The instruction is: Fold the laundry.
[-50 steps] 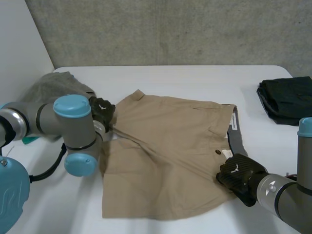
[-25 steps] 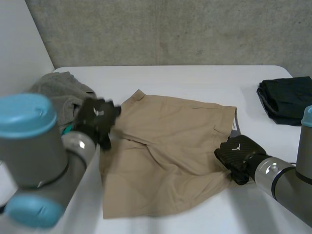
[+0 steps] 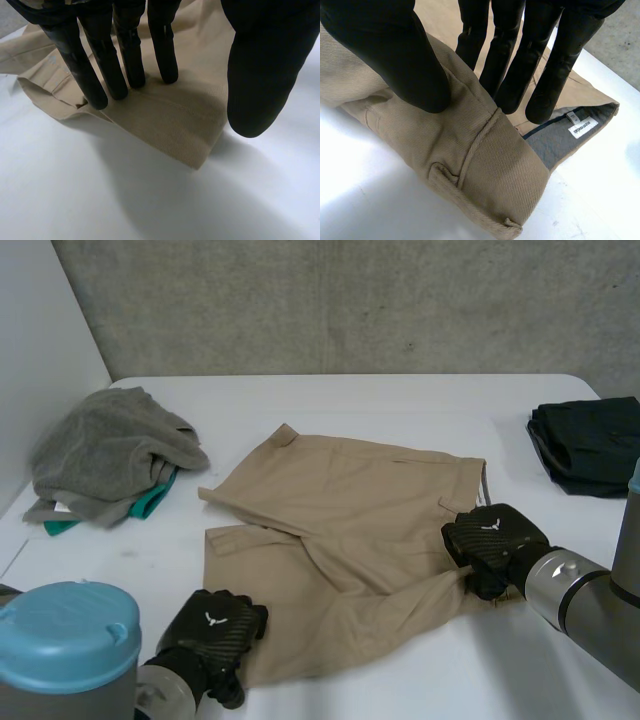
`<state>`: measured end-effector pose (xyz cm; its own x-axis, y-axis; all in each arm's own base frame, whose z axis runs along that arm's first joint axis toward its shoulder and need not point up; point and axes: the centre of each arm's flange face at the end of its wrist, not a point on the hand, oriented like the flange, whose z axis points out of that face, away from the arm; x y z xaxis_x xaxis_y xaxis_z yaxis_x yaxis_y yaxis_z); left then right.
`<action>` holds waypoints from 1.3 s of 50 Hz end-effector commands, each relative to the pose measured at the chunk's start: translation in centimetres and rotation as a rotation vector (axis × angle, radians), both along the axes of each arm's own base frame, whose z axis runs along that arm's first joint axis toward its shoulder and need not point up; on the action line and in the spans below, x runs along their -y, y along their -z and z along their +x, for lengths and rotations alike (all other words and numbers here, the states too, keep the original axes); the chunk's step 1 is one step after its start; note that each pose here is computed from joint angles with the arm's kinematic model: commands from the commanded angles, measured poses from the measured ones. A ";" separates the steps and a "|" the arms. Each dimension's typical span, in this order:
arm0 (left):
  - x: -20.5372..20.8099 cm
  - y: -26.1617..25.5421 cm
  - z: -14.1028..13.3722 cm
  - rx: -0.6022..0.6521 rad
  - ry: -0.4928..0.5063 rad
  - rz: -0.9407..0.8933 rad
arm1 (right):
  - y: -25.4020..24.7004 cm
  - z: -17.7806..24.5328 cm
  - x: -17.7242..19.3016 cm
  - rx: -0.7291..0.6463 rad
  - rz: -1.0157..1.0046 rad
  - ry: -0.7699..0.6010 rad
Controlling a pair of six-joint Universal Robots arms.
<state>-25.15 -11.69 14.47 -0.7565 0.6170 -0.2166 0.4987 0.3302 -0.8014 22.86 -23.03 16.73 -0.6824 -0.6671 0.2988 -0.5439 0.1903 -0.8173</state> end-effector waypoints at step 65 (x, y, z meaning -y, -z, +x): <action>4.8 -3.1 -2.6 -0.029 -0.008 -0.339 | -3.1 -3.4 -2.8 -0.112 -0.005 -0.087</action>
